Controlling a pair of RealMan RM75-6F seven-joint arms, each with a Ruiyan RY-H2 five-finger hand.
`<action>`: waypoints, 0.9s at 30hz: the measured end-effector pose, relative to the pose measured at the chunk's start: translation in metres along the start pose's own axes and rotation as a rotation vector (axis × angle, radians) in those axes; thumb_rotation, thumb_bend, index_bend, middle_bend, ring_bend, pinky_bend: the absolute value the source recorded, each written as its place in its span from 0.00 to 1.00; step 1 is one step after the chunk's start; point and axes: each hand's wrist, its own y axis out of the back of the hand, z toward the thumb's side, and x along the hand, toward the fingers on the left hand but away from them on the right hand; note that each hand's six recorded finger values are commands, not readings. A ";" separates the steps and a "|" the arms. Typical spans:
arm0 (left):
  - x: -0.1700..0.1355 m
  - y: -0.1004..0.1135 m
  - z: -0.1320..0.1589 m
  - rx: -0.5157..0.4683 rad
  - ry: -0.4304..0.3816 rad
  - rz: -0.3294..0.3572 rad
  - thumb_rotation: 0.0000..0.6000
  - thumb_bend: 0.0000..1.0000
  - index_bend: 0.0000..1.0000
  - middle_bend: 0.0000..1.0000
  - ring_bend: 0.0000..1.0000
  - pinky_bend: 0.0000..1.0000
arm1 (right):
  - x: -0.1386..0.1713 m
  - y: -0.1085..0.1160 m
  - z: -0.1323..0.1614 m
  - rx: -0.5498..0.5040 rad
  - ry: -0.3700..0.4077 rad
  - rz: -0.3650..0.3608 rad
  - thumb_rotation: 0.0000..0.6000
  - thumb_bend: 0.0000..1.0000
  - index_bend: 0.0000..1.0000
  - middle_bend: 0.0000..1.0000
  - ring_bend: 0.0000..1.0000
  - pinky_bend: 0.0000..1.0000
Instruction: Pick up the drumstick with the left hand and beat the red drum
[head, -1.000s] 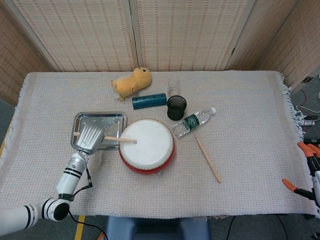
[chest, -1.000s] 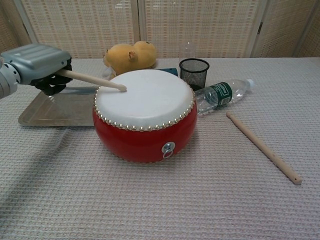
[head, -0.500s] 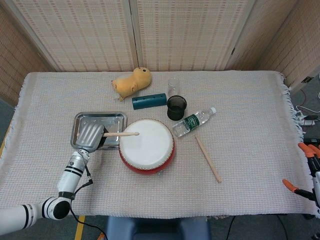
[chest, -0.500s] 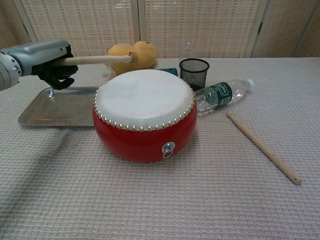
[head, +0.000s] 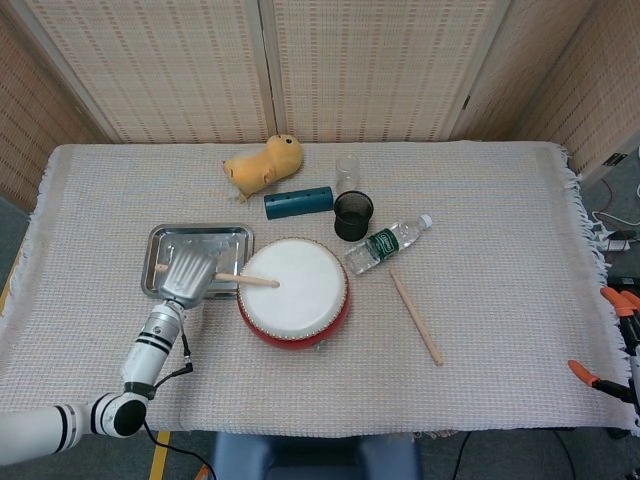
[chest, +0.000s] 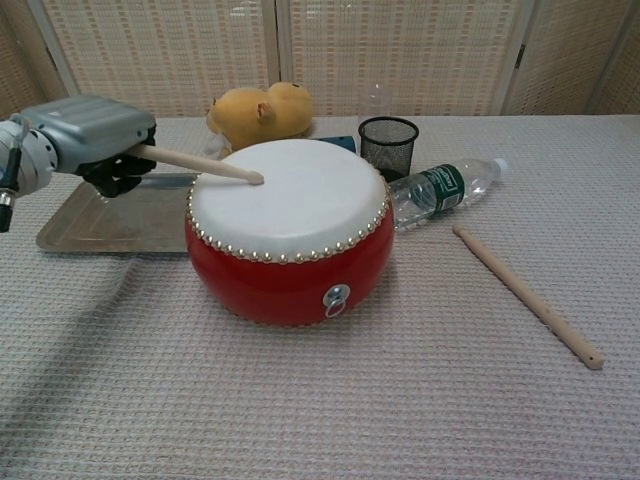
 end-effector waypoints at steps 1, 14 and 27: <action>-0.001 0.002 0.000 -0.045 0.001 0.002 1.00 0.72 1.00 1.00 1.00 1.00 | 0.000 0.000 0.000 -0.001 0.000 0.000 1.00 0.09 0.04 0.13 0.00 0.04; -0.005 -0.001 0.009 -0.103 -0.061 -0.008 1.00 0.72 1.00 1.00 1.00 1.00 | -0.001 -0.002 -0.002 -0.002 -0.007 0.005 1.00 0.09 0.04 0.13 0.00 0.04; -0.017 0.016 0.020 -0.170 -0.107 0.033 1.00 0.72 1.00 1.00 1.00 1.00 | -0.001 -0.002 -0.004 -0.006 -0.009 0.004 1.00 0.09 0.04 0.13 0.00 0.04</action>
